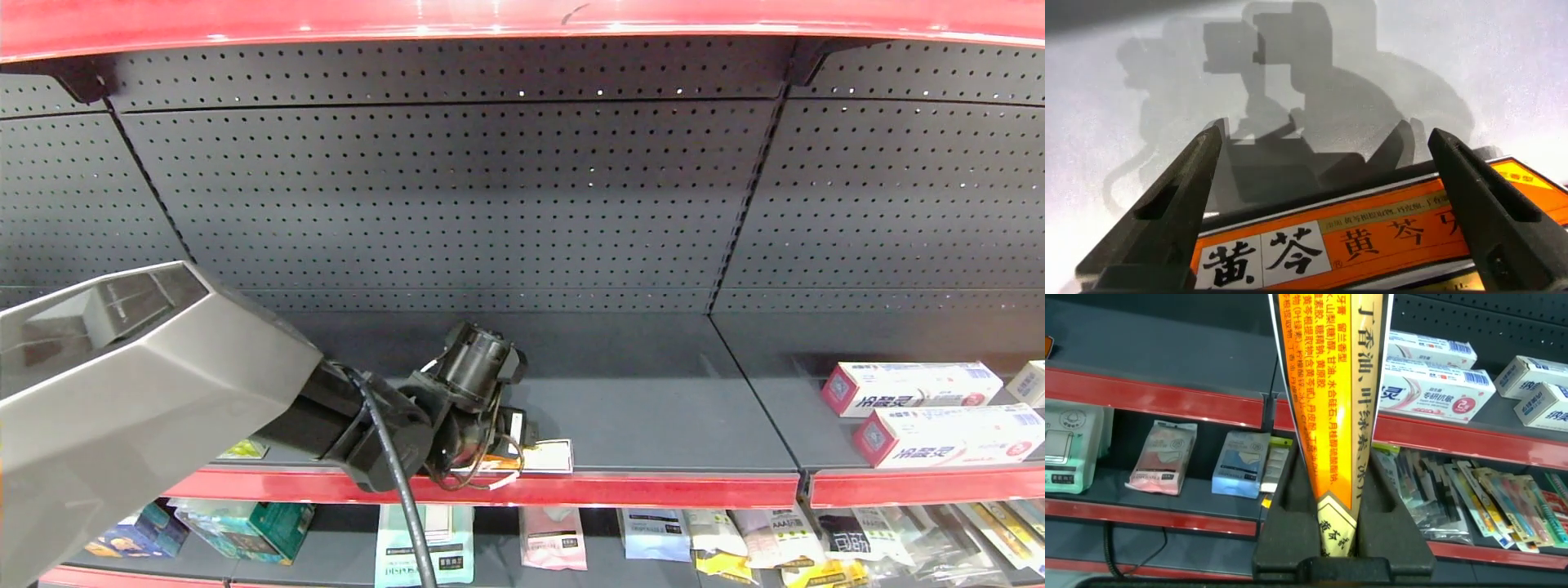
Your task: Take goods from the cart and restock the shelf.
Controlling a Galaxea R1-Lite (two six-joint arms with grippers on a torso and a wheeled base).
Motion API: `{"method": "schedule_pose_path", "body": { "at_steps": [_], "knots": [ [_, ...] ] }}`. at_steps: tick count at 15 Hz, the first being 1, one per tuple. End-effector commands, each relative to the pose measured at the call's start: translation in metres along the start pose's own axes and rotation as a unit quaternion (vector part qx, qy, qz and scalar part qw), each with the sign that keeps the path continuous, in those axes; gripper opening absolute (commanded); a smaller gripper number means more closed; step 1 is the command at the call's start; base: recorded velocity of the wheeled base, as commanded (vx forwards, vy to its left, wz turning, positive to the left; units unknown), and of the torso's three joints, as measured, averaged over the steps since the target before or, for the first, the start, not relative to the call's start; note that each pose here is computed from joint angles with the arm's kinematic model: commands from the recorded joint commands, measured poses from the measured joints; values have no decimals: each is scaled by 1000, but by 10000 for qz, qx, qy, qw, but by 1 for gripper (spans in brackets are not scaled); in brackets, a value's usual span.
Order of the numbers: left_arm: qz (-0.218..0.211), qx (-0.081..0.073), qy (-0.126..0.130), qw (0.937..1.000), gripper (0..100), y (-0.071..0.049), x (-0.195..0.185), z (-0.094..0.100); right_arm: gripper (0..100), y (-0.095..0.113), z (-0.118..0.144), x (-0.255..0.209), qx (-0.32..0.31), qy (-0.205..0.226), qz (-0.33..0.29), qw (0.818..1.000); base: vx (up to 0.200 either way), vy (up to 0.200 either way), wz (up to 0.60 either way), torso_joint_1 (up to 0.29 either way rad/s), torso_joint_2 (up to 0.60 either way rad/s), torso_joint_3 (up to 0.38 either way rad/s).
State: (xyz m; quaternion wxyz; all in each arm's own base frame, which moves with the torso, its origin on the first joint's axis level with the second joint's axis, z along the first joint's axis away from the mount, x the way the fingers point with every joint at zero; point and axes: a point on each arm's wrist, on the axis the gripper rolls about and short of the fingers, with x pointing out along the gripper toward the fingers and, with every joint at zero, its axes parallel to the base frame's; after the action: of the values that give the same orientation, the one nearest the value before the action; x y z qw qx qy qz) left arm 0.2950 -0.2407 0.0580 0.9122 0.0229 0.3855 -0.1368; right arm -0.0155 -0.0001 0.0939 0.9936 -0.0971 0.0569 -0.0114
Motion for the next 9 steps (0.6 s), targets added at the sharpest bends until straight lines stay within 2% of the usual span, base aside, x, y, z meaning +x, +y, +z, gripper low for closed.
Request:
{"method": "schedule_pose_path", "body": {
  "at_steps": [1, 5, 9],
  "knots": [
    [-4, -5, -25, 10000, 100, 0, -1, 1, 0, 0, 0, 0, -7, -3, 0, 10000, 0, 0, 0, 0, 0, 0],
    [-9, -19, -53, 10000, 100, 0, -1, 4, 0, 0, 0, 0, 0, 4, 1, 10000, 0, 0, 0, 0, 0, 0],
    [-91, -89, -291, 9995, 100, -3, -7, 17, 0, 0, -2, 0, 0, 19, 4, 10000, 0, 0, 0, 0, 0, 0]
  ]
}}
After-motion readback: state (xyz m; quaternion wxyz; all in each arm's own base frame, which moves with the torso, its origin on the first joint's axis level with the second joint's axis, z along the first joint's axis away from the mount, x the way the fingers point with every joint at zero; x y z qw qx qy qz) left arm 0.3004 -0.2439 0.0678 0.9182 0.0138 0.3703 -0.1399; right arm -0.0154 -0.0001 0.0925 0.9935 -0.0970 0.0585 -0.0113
